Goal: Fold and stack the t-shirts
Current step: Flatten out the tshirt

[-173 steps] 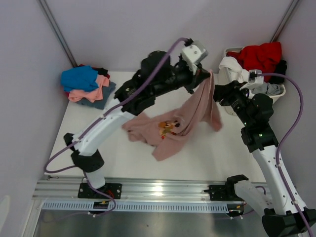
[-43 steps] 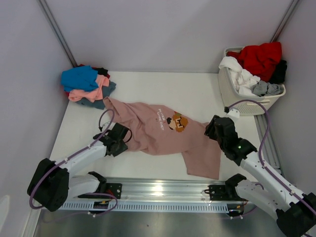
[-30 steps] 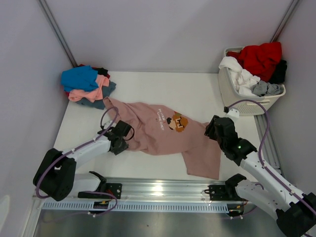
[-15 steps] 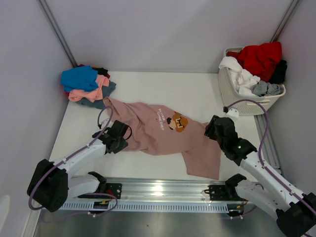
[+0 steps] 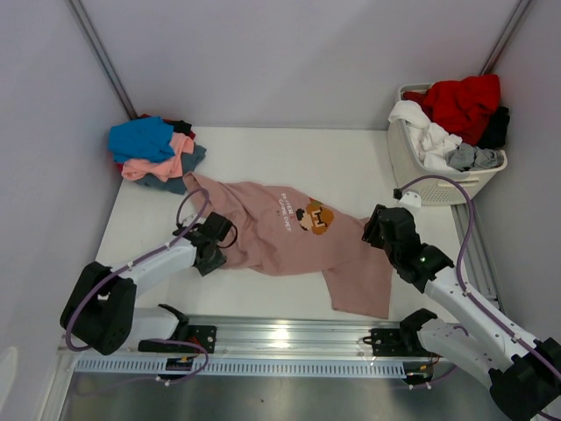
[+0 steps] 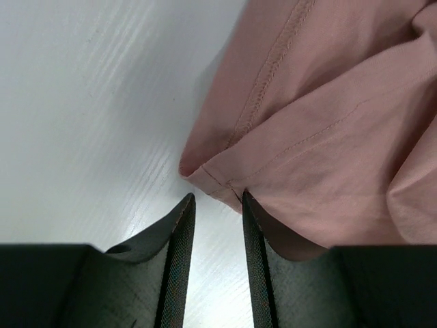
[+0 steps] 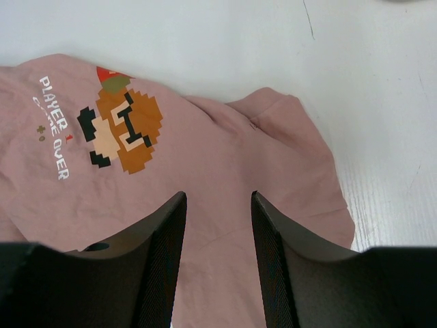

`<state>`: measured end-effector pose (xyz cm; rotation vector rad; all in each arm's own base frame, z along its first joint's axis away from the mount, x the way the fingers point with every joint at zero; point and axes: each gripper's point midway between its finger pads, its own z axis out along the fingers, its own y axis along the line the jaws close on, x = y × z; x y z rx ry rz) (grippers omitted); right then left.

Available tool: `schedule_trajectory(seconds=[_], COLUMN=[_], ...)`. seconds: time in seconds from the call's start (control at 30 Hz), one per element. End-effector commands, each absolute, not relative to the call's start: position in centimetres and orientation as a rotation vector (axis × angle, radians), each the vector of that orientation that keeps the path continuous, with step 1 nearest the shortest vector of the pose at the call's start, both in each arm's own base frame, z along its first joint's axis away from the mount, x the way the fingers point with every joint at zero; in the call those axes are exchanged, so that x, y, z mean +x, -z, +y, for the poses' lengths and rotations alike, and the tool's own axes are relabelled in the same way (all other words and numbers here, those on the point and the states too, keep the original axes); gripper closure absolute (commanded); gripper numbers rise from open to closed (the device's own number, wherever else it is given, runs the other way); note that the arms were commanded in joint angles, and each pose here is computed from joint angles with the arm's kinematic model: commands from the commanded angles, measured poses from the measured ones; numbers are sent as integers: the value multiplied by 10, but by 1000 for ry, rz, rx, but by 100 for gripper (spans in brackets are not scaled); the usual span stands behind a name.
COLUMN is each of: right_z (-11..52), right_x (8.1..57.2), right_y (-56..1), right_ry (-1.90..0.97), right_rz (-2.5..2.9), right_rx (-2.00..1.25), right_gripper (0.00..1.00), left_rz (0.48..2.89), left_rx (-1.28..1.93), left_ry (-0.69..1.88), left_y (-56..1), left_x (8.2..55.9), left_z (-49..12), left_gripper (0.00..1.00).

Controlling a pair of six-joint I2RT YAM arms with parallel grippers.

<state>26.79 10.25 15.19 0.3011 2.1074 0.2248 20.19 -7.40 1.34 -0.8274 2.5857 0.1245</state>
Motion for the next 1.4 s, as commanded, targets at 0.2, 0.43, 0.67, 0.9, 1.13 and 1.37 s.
schedule_trajectory(seconds=[0.2, 0.43, 0.67, 0.9, 1.13, 1.37], right_z=[106, 108, 110, 110, 109, 99], right_x=[278, 278, 280, 281, 282, 285], right_y=[-169, -166, -171, -175, -180, -171], right_ry=[-228, -235, -243, -242, -234, -168], right_rz=[2060, 2073, 2068, 2064, 2049, 2071], right_rx=[289, 283, 278, 271, 266, 294], right_gripper=[53, 53, 53, 53, 52, 52], left_rz=[2487, 2504, 2561, 2621, 2650, 2609], left_rx=[-853, -896, -908, -847, -798, -808], left_ry=[-79, -125, -183, -234, -258, -162], left_y=[-38, -29, -17, -22, -25, -38], left_x=[226, 225, 225, 239, 244, 238], left_z=[-70, -60, -58, -62, -64, -65], left_gripper=[63, 63, 65, 68, 94, 99])
